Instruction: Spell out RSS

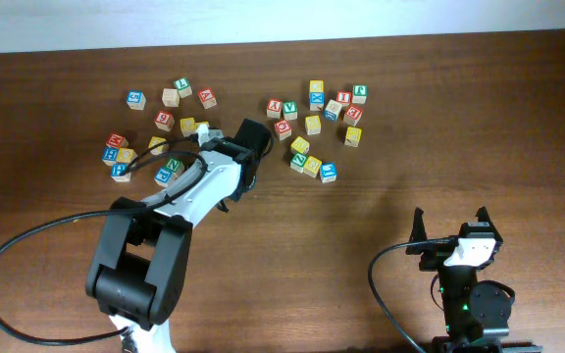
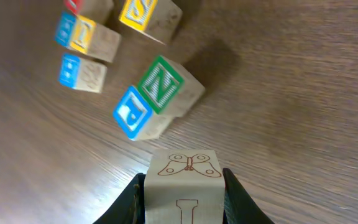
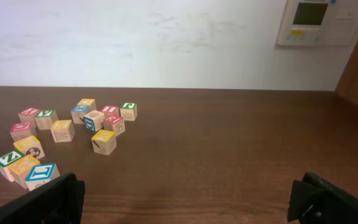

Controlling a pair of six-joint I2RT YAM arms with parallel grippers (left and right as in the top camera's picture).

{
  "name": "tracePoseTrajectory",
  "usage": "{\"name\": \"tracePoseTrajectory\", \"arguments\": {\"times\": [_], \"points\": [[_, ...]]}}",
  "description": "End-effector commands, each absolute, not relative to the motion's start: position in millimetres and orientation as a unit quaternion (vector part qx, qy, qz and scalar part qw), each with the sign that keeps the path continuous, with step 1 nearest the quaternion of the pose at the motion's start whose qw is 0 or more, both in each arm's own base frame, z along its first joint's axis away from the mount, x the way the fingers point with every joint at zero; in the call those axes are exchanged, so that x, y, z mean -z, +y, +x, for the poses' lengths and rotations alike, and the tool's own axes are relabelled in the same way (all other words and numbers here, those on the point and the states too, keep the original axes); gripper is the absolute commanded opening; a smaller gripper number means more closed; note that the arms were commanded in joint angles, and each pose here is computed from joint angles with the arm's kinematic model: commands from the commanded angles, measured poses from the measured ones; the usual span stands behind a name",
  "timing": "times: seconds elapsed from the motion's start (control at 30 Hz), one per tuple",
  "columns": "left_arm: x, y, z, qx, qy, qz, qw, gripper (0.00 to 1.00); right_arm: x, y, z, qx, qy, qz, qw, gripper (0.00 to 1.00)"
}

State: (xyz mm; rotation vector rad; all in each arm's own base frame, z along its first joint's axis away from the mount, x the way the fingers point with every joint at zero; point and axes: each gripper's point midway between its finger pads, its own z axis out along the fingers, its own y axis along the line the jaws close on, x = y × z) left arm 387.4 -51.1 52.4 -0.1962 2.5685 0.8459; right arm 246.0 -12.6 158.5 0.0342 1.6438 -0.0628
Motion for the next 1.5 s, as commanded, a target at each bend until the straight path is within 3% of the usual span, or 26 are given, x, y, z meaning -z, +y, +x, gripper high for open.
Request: {"name": "tracePoseTrajectory", "arguments": {"times": [0.0,0.3,0.47,0.8,0.97,1.17,1.23,1.47], "points": [[-48.8,-41.4,385.8,-0.352,0.915,-0.025,0.195,0.25,-155.9,-14.0,245.6,0.026,0.734,0.021,0.679,0.98],[-2.0,-52.6,370.8,-0.345,0.929,0.023,0.128,0.29,-155.9,-14.0,245.6,0.026,0.734,0.021,0.679,0.98],[-0.2,-71.2,370.0,-0.336,0.931,0.041,0.139,0.37,-155.9,-14.0,245.6,0.026,0.734,0.021,0.679,0.98],[-0.6,-100.3,368.6,-0.295,0.944,0.056,0.139,0.38,-155.9,-14.0,245.6,0.026,0.734,0.021,0.679,0.98],[-36.0,-121.4,386.5,-0.24,0.957,0.016,0.163,0.41,-155.9,-14.0,245.6,0.026,0.734,0.021,0.679,0.98],[-135.4,-135.9,415.3,-0.103,0.965,-0.049,0.235,0.47,-155.9,-14.0,245.6,0.026,0.734,0.021,0.679,0.98],[-154.6,-116.0,415.8,-0.087,0.964,-0.072,0.241,0.55,-155.9,-14.1,245.6,0.026,0.734,0.021,0.679,0.98],[-115.8,-69.5,382.9,-0.051,0.991,-0.041,0.115,0.73,-155.9,-14.0,245.6,0.026,0.734,0.021,0.679,0.98]]}}
